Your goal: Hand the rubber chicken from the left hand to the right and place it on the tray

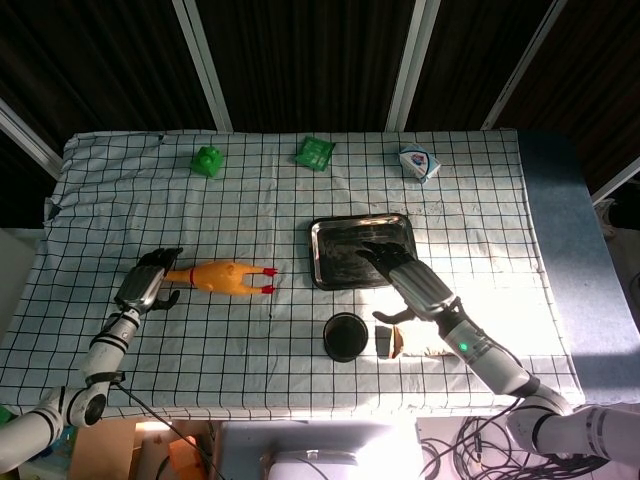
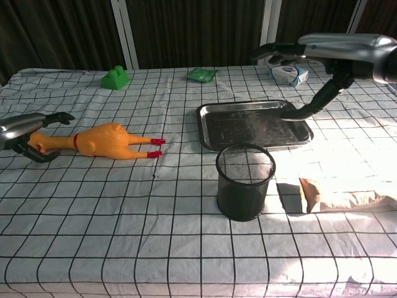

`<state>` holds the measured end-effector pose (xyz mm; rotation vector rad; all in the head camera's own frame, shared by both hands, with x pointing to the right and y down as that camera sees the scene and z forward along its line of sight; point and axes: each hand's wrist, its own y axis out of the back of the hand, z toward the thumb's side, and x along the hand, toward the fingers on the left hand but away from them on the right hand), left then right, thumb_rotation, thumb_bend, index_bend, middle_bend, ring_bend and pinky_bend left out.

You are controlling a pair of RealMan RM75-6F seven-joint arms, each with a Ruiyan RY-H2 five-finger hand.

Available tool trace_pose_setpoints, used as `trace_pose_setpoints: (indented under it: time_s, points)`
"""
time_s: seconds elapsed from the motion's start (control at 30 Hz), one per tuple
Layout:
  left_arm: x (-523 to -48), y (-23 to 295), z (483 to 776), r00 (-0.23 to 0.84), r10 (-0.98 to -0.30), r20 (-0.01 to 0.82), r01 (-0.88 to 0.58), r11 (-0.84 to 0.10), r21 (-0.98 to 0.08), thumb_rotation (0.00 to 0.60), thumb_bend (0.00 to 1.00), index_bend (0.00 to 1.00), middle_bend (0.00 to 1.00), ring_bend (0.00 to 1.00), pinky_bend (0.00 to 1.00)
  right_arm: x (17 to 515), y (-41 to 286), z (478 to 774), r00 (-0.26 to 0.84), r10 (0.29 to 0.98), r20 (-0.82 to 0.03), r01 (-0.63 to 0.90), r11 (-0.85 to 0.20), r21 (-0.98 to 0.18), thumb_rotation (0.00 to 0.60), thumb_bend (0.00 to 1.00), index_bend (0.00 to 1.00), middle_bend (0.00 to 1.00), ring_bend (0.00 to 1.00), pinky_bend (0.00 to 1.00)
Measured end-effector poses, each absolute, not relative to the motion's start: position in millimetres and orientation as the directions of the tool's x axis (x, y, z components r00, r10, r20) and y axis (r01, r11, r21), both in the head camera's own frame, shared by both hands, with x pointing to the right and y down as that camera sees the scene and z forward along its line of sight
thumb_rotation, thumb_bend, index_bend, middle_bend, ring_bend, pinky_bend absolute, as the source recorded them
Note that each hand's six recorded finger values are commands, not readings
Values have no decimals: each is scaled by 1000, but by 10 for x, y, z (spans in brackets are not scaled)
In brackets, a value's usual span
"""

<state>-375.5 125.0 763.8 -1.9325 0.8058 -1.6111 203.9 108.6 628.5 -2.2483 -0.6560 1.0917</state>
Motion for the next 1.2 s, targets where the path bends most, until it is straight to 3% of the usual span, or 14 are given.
trace_pose_setpoints:
  time_s: [0.23,0.43,0.57,0.73,0.8,0.93,1.2]
  points:
    - [-3740,1220,7737,122,-723,679,-118,-690,-714,600,415,510,217,39,94,2071,1095,6307,542,618,-570,185,-749,-636,600,154,0,0,0,2]
    - [-3669,1180,7700,147,-759,634,-119,-650,-751,600,509,670,364,145,131,2078,1084,6315,535,614,-580,178,-753,-634,600,154,0,0,0,2]
    - [-3637,1127,7597,163,-807,567,-156,-589,-793,600,594,671,554,251,179,2085,1075,6313,530,615,-584,175,-753,-634,600,154,0,0,0,2]
    - [-3637,1066,7426,179,-861,477,-267,-509,-818,600,673,672,661,327,282,2070,1049,6283,531,621,-576,185,-749,-637,600,154,0,0,0,2]
    - [-3639,1058,7374,189,-870,455,-298,-492,-818,600,714,671,698,377,377,2053,1039,6270,534,624,-571,185,-745,-641,600,154,0,0,0,2]
    - [-3619,1055,7262,221,-881,418,-357,-472,-806,600,745,672,731,447,508,1985,989,6230,542,638,-546,197,-729,-656,600,154,0,0,0,2]
    - [-3418,1101,7089,283,-883,375,-424,-466,-777,600,750,671,744,461,570,1653,771,6137,552,692,-466,274,-678,-682,600,154,0,0,0,3]
